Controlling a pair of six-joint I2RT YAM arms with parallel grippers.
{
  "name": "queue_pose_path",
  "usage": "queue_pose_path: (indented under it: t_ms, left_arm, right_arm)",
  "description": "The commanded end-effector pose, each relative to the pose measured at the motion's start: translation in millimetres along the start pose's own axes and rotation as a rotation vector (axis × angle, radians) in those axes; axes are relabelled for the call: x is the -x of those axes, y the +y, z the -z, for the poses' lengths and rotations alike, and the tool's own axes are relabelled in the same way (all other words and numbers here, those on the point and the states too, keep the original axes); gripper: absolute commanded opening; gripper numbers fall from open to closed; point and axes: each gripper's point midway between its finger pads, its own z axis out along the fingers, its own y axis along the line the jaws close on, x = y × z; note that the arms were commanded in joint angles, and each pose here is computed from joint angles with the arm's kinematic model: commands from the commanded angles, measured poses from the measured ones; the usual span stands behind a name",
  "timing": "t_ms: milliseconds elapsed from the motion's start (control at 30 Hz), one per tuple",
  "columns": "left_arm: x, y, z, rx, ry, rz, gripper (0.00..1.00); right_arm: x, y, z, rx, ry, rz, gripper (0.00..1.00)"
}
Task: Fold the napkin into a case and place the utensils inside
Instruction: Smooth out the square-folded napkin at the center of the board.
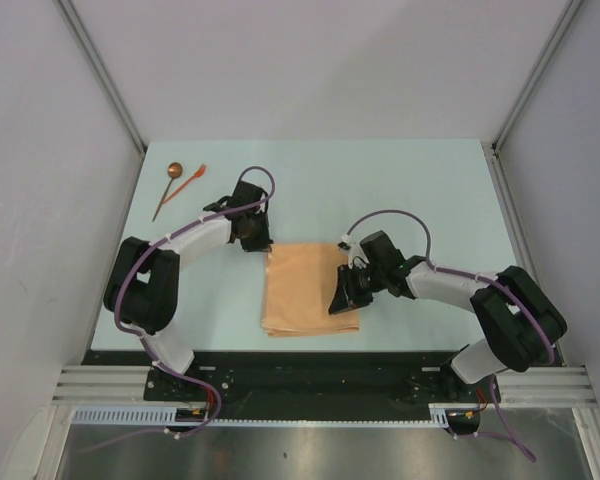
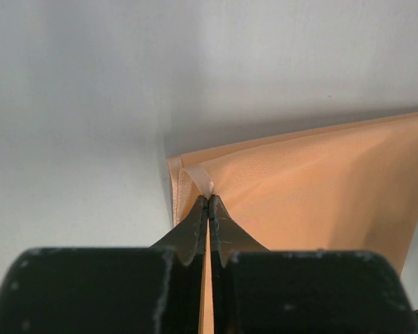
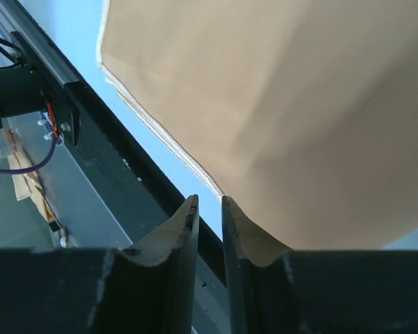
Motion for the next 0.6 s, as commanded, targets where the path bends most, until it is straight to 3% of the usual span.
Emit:
queue_pose_path:
  t_ms: [0,367,567]
  left_arm:
    - [2.1,0.9,6.5,0.006,-0.018,0.009,0.02]
    - [-6.1,5.1,8.7,0.014,-0.019,0.019,0.05]
    - [0.5,7.1,10.3,0.034,-0.041,0.01,0.07]
  right_arm:
    - [-9.8,-11.9,6.9,-0.061,0.002,-0.026,0.22]
    - [-25.4,-52.5,18.3,-0.156,-0.013,-0.132,0.19]
    - [-24.2,-50.2,23.1,-0.152,-0.029,-0.132,0.18]
